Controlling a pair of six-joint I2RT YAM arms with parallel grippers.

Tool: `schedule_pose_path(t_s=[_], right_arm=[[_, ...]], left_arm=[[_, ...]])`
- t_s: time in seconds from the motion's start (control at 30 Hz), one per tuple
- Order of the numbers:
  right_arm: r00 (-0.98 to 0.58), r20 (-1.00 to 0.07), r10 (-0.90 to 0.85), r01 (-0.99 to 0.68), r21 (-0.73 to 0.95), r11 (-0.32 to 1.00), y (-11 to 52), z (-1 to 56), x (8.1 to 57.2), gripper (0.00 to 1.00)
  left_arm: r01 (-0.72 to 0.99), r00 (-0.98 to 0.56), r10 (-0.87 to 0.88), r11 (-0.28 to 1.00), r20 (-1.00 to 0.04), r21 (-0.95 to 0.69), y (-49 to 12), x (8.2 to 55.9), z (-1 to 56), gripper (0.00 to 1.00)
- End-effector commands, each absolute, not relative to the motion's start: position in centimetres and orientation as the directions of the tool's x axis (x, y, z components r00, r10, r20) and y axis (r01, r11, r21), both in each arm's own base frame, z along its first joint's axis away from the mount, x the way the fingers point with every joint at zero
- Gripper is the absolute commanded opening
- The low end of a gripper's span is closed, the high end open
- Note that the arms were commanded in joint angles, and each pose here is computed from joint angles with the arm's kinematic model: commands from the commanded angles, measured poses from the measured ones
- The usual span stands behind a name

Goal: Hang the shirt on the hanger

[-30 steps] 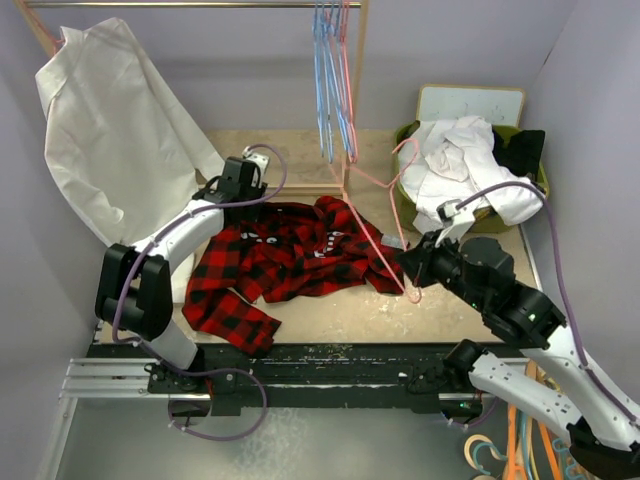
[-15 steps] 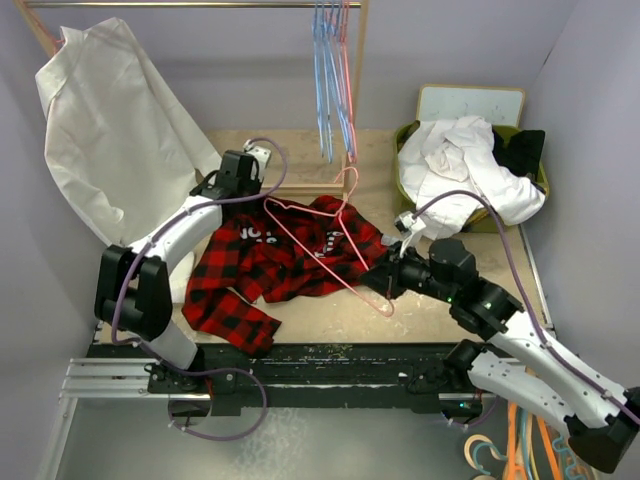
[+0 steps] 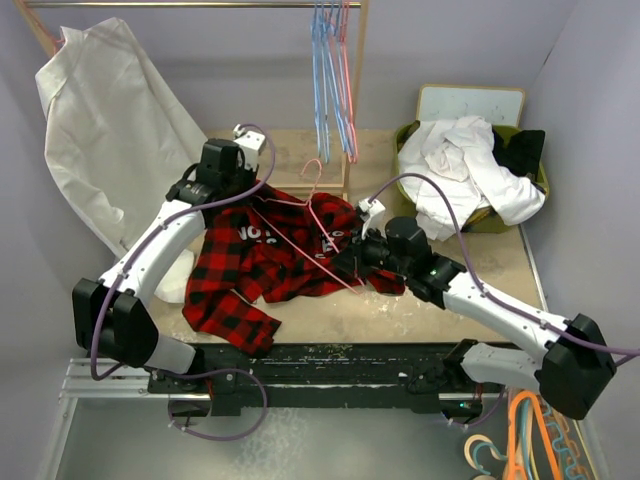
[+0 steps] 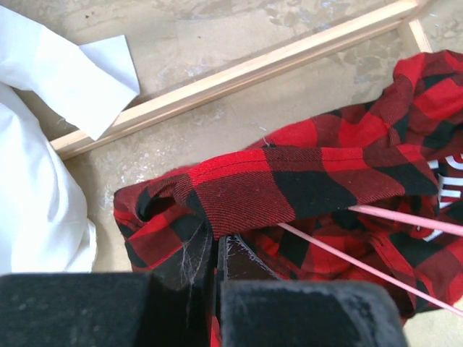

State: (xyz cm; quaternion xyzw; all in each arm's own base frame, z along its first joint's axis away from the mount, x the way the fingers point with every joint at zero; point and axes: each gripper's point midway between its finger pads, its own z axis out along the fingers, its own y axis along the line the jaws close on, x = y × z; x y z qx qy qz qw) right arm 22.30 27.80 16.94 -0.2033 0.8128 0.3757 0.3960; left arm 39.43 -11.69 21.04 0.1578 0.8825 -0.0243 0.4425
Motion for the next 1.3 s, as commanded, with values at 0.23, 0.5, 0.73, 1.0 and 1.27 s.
schedule_pose_path(t_s=[0.23,0.5,0.73,1.0,1.27], right_arm=[[-0.366,-0.927,0.082,-0.779,0.353,0.519,30.8,26.6,24.8,0.00],[-0.414,-0.910,0.034,-0.823,0.390,0.414,33.1,24.6,24.2,0.00],[-0.378,-0.925,0.032,-0.849,0.360,0.388,35.2,24.4,26.2,0.00],[-0.356,-0.933,0.051,-0.873,0.351,0.339,38.4,25.2,28.8,0.00],[-0.391,-0.919,0.049,-0.867,0.386,0.314,40.2,23.3,30.0,0.00]], left_arm=[[0.305,-0.491,0.278,0.943,-0.826,0.136,-10.9,39.0,25.0,0.00],[0.301,-0.455,0.258,0.945,-0.852,0.126,-11.2,39.2,28.1,0.00],[0.355,-0.476,0.239,0.933,-0.846,0.065,-12.1,37.4,28.6,0.00],[0.431,-0.501,0.239,0.902,-0.832,0.000,-13.5,35.1,28.1,0.00],[0.412,-0.516,0.236,0.911,-0.824,0.004,-13.1,35.0,27.0,0.00]])
